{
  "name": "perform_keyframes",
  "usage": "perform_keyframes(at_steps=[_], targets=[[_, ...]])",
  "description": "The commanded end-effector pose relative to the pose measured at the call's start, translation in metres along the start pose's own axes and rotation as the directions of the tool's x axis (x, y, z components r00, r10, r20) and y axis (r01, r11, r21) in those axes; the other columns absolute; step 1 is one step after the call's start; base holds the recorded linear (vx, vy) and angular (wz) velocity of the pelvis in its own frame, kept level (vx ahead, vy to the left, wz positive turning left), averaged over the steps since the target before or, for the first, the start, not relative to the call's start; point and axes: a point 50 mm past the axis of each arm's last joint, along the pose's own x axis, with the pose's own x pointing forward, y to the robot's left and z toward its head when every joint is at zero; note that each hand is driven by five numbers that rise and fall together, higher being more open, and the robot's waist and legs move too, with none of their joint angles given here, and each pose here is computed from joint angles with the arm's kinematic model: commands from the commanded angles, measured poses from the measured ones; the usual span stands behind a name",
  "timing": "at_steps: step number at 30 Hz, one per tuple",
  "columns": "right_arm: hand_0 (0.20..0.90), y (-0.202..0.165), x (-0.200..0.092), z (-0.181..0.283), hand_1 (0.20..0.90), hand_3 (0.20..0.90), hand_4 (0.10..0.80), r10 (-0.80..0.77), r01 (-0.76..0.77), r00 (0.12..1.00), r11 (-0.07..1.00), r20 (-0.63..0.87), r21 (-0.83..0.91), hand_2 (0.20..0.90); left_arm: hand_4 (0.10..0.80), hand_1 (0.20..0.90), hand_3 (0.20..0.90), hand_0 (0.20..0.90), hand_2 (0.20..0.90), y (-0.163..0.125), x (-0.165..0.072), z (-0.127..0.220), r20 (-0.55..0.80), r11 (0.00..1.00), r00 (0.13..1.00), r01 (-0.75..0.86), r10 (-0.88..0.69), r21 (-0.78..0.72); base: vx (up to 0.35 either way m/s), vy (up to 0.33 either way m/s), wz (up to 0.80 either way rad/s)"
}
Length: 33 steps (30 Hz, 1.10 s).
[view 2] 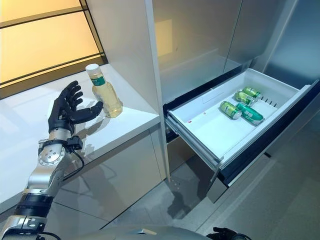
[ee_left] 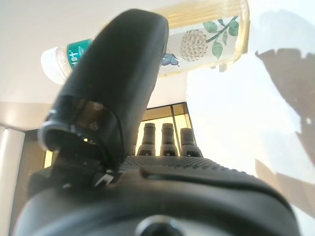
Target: Put drinks into fridge and close the fridge
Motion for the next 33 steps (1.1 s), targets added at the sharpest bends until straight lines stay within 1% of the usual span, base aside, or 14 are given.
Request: perform_keyframes(at_steps=[1,11,19,31,33], targets=[[0.9,0.008,0.001,0.005,0.9,0.9,0.8,0.048,-0.048,0.999,0.998,-0.005,-0.048,0.9,0.8,0.9,0.9,0.9,0.9,0.0,0.034,0.061,0.24,0.997,0.968,-0.063,0.07,-0.036,0.0,0.0,0.0],[0.9,0.009,0.001,0.001,0.9,0.9,0.8,0.051,-0.051,0.999,0.998,-0.015,-0.046,0.9,0.8,0.9,0.9,0.9,0.9,0.009,0.041,0.057,0.221,0.99,0.965,-0.143,0.139,0.001,0.019,-0.002,-0.03],[0.9,0.008,0.001,0.002,0.9,0.9,0.8,0.054,-0.054,0.998,0.997,-0.018,-0.053,0.9,0.8,0.9,0.9,0.9,0.9,0.016,0.045,0.06,0.24,0.979,0.951,-0.202,0.195,0.008,0.012,0.001,-0.02],[0.9,0.009,0.001,0.0,0.9,0.9,0.8,0.057,-0.058,0.998,0.997,-0.023,-0.055,0.9,0.8,0.9,0.9,0.9,0.9,0.017,0.05,0.074,0.294,0.978,0.934,-0.209,0.205,-0.017,0.008,0.0,0.0],[0.9,0.009,0.002,0.0,0.9,0.9,0.8,0.059,-0.06,0.998,0.997,-0.023,-0.054,0.9,0.8,0.9,0.9,0.9,0.9,0.014,0.052,0.077,0.296,0.982,0.936,-0.187,0.191,-0.042,0.0,0.0,0.0]])
